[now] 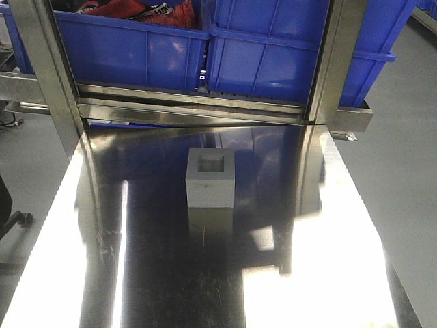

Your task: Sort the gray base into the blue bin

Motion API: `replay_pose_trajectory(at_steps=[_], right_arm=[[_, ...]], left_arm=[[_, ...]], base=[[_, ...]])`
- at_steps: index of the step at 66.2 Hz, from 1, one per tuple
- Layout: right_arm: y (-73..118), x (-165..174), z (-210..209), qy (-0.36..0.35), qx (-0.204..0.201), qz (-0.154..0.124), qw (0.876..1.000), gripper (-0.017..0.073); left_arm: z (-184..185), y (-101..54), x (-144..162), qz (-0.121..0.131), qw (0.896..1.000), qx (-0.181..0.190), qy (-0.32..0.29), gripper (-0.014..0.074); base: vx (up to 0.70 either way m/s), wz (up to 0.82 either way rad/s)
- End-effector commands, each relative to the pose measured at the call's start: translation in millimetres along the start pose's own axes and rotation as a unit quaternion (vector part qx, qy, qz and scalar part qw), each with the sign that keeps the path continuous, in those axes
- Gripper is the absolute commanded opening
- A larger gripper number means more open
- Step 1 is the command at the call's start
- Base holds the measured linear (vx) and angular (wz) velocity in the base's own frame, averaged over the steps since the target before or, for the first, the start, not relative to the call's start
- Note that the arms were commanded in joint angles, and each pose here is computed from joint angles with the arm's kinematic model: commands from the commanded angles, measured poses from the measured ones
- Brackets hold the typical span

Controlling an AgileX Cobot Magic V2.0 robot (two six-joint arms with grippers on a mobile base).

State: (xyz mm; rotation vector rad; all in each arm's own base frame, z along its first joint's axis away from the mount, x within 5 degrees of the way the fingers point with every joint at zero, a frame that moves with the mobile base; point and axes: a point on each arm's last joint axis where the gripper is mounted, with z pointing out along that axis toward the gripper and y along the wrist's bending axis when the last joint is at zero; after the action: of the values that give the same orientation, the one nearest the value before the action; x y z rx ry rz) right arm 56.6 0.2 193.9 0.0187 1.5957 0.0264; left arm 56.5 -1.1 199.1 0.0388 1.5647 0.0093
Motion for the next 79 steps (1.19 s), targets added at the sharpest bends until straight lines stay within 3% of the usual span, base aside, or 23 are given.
replay_pose_trajectory(at_steps=[1,79], right_arm=[[0.2,-8.9,-1.2,-0.045,0.0,-0.007,0.999,-0.0004],[0.2,-8.9,-1.2,-0.045,0.0,-0.007,0.999,-0.0004]], left_arm=[[-0.5,0.5,-2.7,-0.007,0.999,-0.004,-0.036,-0.0007],[-0.9,0.6,-5.8,-0.007,0.999,-0.004,-0.044,-0.0007]], base=[[0.0,0.0],[0.0,0.0]])
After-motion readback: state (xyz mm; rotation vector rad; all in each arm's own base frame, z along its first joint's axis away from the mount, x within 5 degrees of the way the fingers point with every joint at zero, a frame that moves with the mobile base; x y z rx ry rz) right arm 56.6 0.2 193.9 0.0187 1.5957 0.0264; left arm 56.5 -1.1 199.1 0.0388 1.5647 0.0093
